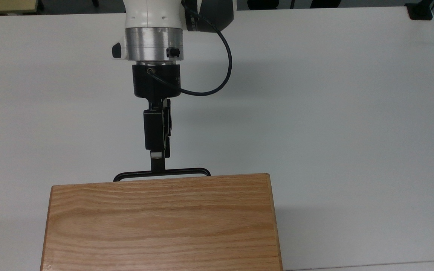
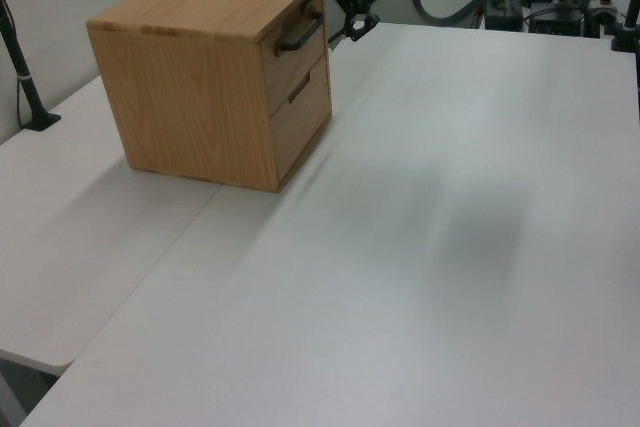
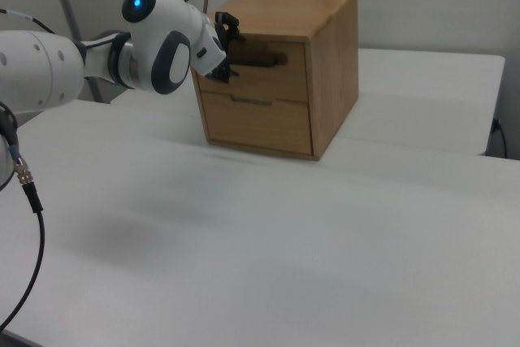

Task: Open the drawer by sliding it
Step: 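Close the gripper around the black bar handle of the upper drawer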

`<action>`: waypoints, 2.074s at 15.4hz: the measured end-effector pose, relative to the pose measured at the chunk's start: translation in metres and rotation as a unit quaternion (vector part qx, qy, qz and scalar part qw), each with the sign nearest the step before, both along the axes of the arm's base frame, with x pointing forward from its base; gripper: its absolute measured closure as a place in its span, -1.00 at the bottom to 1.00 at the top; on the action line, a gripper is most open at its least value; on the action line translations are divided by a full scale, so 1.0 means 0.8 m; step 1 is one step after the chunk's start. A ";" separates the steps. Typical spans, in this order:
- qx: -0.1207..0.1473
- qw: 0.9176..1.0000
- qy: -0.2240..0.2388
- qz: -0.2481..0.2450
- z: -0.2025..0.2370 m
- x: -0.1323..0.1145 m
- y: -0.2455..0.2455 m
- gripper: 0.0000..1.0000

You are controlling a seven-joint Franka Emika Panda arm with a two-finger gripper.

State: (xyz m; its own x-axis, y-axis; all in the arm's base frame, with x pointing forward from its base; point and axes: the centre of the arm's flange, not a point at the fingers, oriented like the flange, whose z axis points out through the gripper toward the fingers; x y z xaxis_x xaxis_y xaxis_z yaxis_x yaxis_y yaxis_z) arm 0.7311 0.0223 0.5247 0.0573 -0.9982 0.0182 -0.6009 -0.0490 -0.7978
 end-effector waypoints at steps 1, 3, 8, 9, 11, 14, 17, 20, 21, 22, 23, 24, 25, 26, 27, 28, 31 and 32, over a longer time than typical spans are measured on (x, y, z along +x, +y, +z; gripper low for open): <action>0.000 1.000 -0.007 0.000 -0.004 0.002 0.000 -0.68; 0.000 1.000 -0.018 -0.001 -0.012 0.005 0.000 -0.59; 0.000 1.000 -0.027 0.000 -0.009 0.008 0.002 -0.32; 0.001 1.000 -0.030 0.000 -0.005 0.008 0.002 -0.33; 0.001 0.999 -0.033 0.001 -0.001 0.008 0.004 -0.28; 0.001 1.000 -0.030 0.002 -0.004 0.007 0.005 -0.03; 0.001 1.000 -0.028 0.002 -0.006 0.007 0.005 -0.02; 0.001 1.000 -0.022 0.002 -0.015 0.006 0.005 -0.03; 0.001 1.000 -0.019 0.002 -0.019 0.006 0.005 -0.03; 0.001 1.000 -0.016 0.002 -0.023 0.006 0.005 -0.02; 0.001 1.000 -0.015 0.002 -0.025 0.006 0.005 -0.02; 0.001 1.000 -0.014 0.002 -0.025 0.006 0.005 0.01; 0.001 1.000 -0.014 0.002 -0.025 0.006 0.005 0.07; 0.001 1.000 -0.014 0.002 -0.025 0.006 0.005 0.08; 0.003 1.000 -0.014 0.000 -0.025 0.006 0.004 0.15; 0.008 1.000 -0.014 -0.004 -0.025 0.006 0.004 0.15; 0.012 1.000 -0.014 -0.008 -0.025 0.006 0.002 0.32; 0.013 1.000 -0.014 -0.009 -0.025 0.006 0.001 0.47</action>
